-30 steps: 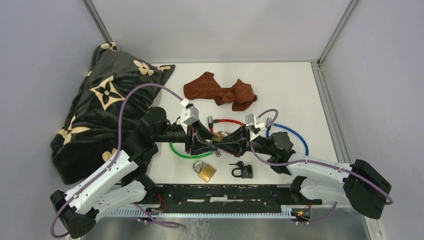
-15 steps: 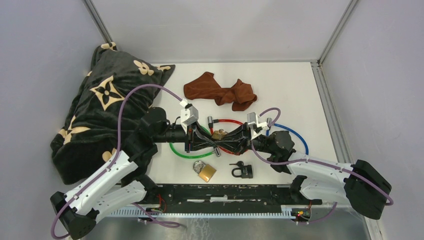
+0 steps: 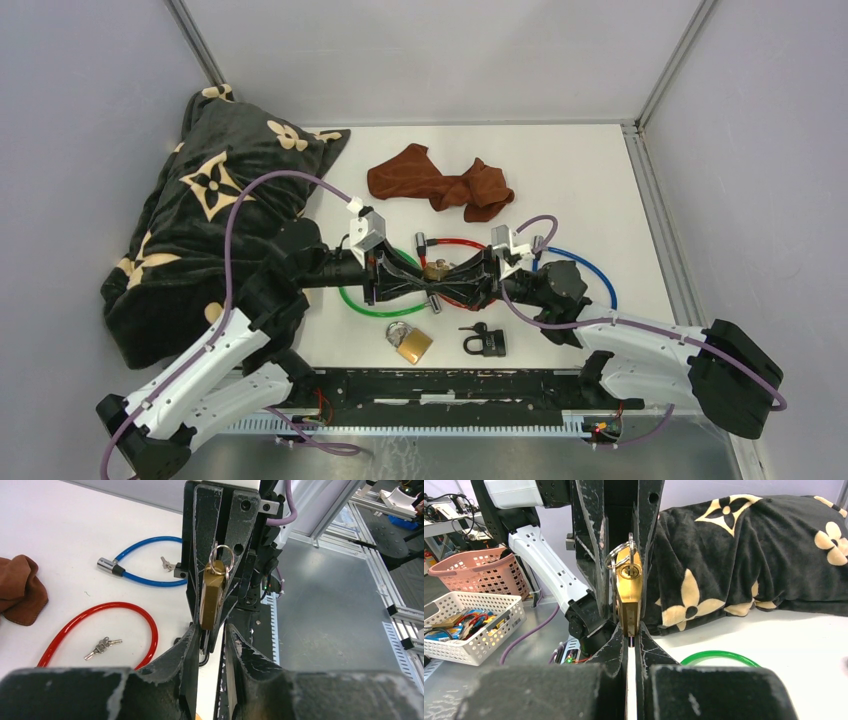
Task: Lock with the key
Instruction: Lock the lock.
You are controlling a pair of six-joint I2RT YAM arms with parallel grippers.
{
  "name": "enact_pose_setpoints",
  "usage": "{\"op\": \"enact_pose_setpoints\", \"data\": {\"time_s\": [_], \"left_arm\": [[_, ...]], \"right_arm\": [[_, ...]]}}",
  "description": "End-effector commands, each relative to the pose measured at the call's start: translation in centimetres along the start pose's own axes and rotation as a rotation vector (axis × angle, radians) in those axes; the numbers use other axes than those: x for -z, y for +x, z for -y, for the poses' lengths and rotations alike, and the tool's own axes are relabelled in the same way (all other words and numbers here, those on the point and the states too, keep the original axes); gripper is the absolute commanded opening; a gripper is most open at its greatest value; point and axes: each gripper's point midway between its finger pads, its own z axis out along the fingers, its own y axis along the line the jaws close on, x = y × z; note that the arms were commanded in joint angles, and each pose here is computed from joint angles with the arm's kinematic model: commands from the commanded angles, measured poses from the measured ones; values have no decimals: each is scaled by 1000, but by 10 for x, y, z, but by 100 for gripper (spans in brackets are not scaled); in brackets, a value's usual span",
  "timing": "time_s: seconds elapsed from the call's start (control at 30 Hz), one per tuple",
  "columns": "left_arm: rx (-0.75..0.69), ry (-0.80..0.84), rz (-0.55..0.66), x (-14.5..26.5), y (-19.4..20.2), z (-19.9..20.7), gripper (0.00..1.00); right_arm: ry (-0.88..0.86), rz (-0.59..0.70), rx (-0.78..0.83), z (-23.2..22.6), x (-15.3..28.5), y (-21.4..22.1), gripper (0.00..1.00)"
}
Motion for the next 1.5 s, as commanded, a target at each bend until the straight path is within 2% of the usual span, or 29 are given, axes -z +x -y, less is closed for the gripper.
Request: {"op": "enact_pose_setpoints", "data": {"time_s": [0.0, 0.1, 0.13, 0.23, 0.3, 0.37, 0.47, 0.57, 0.63, 0.77, 0.83, 1.27, 1.33, 1.47], "left_arm": [[23, -23, 1, -2, 5, -6, 30], [33, -28, 13, -4, 3, -9, 30], [33, -29, 21, -5, 2, -10, 27], [47, -81, 37, -5, -1, -18, 10], [52, -91, 38, -5, 0, -20, 5], [62, -69, 26, -6, 5, -17, 6], [81, -36, 7, -6, 14, -11, 24], [87, -29, -1, -6, 17, -11, 31], [87, -22, -2, -7, 17, -10, 29], [93, 8, -14, -8, 20, -7, 17], [98, 20, -21, -9, 23, -5, 3], [18, 27, 25, -7, 7, -3, 2], [-7, 24, 36, -6, 1, -3, 2], [-97, 20, 62, -3, -12, -1, 2]], "right_arm": [[-50, 101, 81, -10, -11, -42, 0], [-50, 101, 79, -10, -12, -43, 0], [-49, 102, 78, -9, -12, -44, 0], [-55, 101, 78, -11, -12, -44, 0], [-56, 101, 77, -11, -12, -44, 0], [-55, 104, 81, -11, -13, -46, 0], [-58, 110, 86, -11, -14, -49, 0], [-62, 112, 88, -11, -16, -50, 0], [-62, 114, 87, -11, -16, -51, 0], [-66, 119, 88, -12, -17, -52, 0], [-67, 120, 88, -12, -17, -53, 0], [-71, 81, 78, -11, -19, -43, 0], [-62, 64, 81, -8, -19, -40, 7], [-58, 31, 91, -7, -18, -35, 32]]}}
